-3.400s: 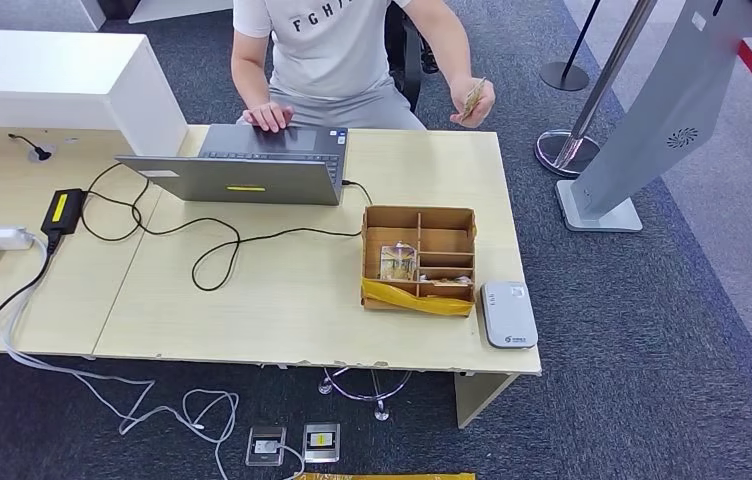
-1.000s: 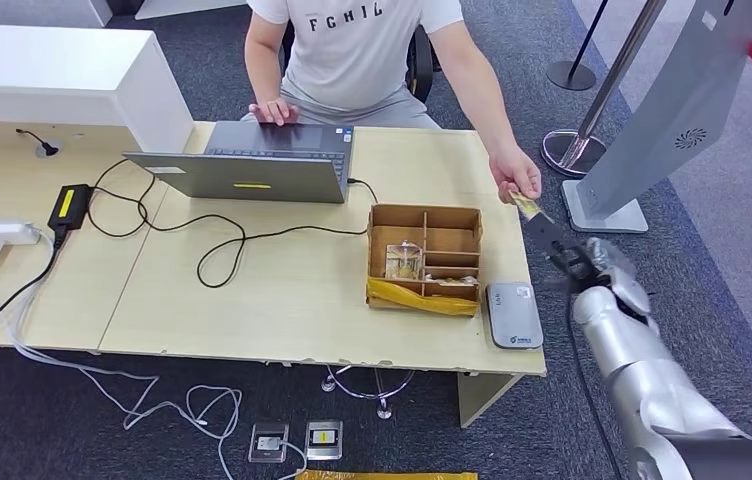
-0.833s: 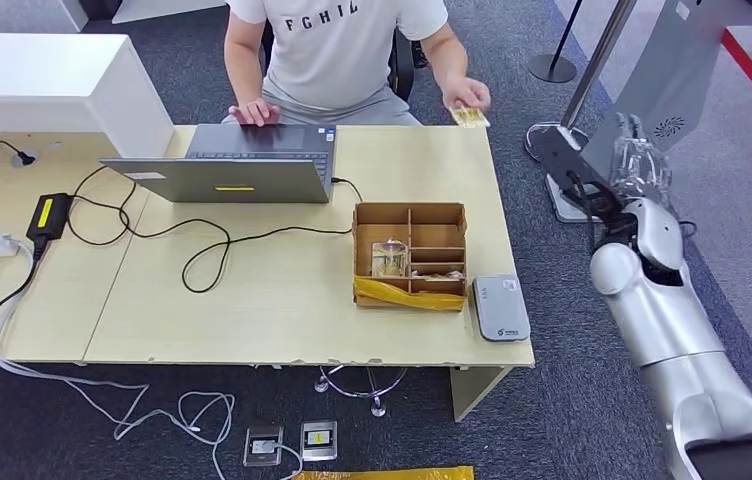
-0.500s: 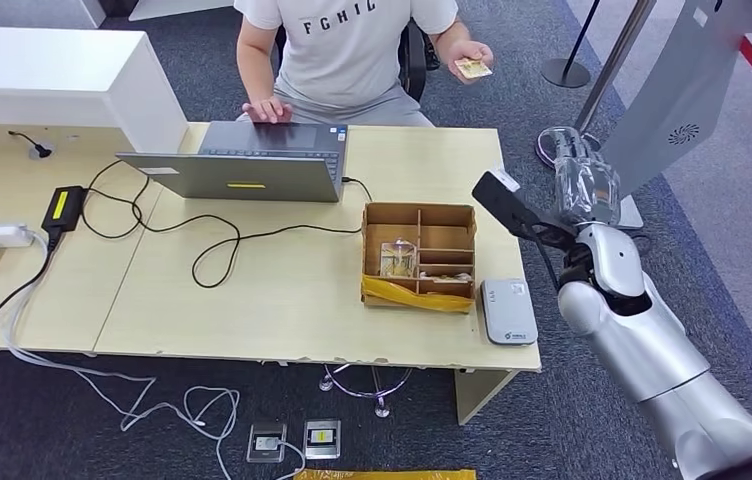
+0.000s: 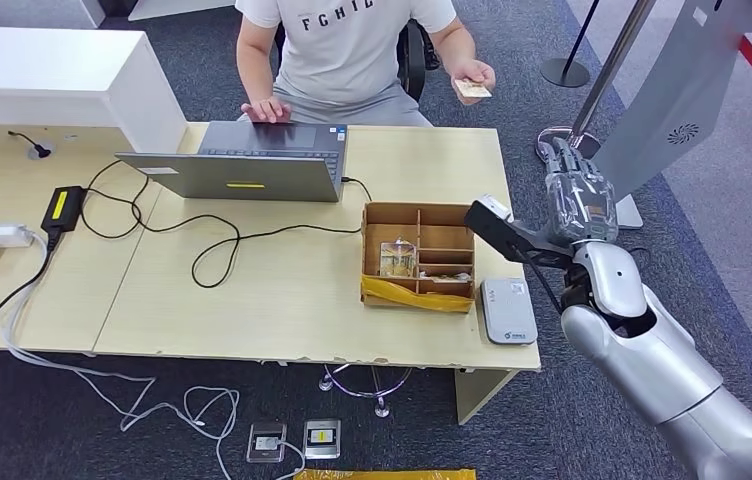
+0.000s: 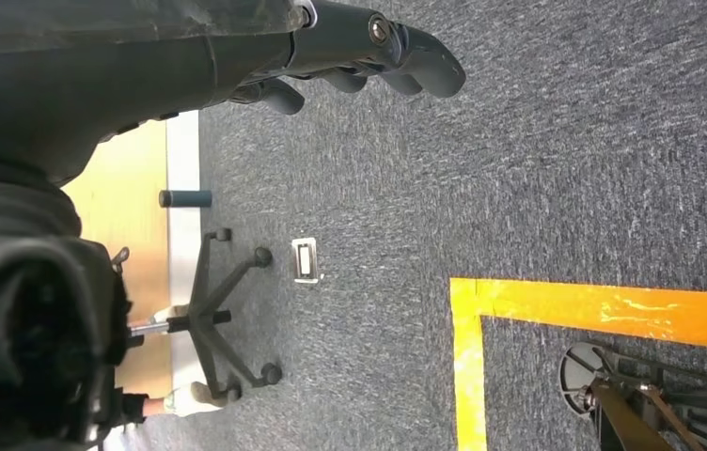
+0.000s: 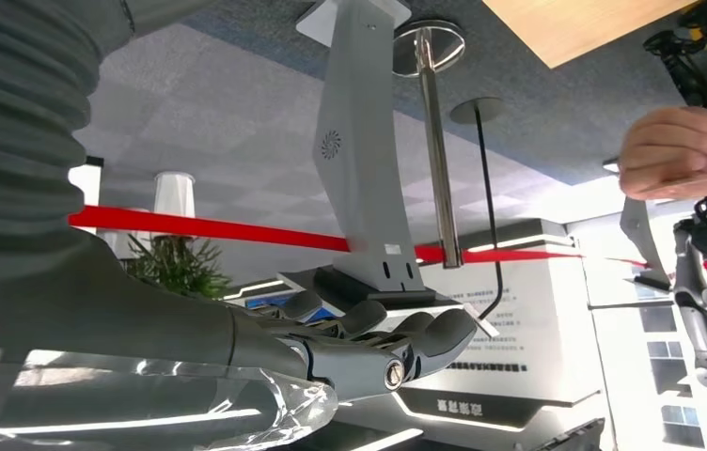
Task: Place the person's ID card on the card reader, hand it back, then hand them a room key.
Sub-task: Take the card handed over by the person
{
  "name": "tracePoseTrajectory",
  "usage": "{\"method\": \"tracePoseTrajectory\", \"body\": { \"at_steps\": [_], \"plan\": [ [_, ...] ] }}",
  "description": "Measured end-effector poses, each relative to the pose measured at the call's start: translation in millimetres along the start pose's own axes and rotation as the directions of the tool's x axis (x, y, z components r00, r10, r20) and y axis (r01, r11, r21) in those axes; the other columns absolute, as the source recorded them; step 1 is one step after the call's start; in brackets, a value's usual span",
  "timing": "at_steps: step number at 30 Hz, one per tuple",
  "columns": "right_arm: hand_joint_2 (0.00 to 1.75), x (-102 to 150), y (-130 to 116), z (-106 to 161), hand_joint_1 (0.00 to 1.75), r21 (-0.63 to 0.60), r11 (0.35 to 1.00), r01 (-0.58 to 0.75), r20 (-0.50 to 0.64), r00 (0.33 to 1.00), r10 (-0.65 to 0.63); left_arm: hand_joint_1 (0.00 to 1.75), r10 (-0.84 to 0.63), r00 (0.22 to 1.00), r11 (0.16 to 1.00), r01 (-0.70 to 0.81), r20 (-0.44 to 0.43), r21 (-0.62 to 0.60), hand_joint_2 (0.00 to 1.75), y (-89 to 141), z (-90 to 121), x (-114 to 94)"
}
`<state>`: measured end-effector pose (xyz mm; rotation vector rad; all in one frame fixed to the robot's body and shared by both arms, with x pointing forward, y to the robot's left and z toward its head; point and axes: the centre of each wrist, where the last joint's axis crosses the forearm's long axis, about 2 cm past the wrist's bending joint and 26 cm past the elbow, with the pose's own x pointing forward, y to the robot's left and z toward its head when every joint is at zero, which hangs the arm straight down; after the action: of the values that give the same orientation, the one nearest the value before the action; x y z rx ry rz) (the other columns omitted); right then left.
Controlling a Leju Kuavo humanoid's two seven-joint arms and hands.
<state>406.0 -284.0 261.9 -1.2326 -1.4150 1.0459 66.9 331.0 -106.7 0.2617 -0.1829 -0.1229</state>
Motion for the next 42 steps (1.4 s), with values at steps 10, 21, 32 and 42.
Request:
{"method": "tracePoseTrajectory", "body": {
  "at_steps": [10,21,32,42],
  "plan": [
    [1.75,3.9,0.1,4.1,0.00,-0.046,0.998,-0.043,0.061,0.997,0.046,0.00,-0.005,1.000,1.000,0.005,0.002,-0.003,0.00,0.0,0.0,0.1],
    [1.75,13.9,-1.2,6.6,0.00,-0.053,0.998,-0.034,0.117,0.992,0.040,0.00,-0.027,0.999,1.000,0.027,0.017,-0.015,0.00,-0.1,0.0,0.7],
    [1.75,15.1,8.1,9.3,1.75,-0.037,0.998,-0.050,0.119,0.991,0.054,0.00,-0.035,0.999,0.999,0.036,0.019,-0.018,0.00,-0.2,0.0,0.9],
    [1.75,11.9,17.5,14.3,1.75,-0.003,0.999,-0.049,0.106,0.993,0.050,0.00,-0.051,0.998,0.999,0.051,0.024,-0.018,0.00,-0.1,-0.1,1.0]
  ]
}}
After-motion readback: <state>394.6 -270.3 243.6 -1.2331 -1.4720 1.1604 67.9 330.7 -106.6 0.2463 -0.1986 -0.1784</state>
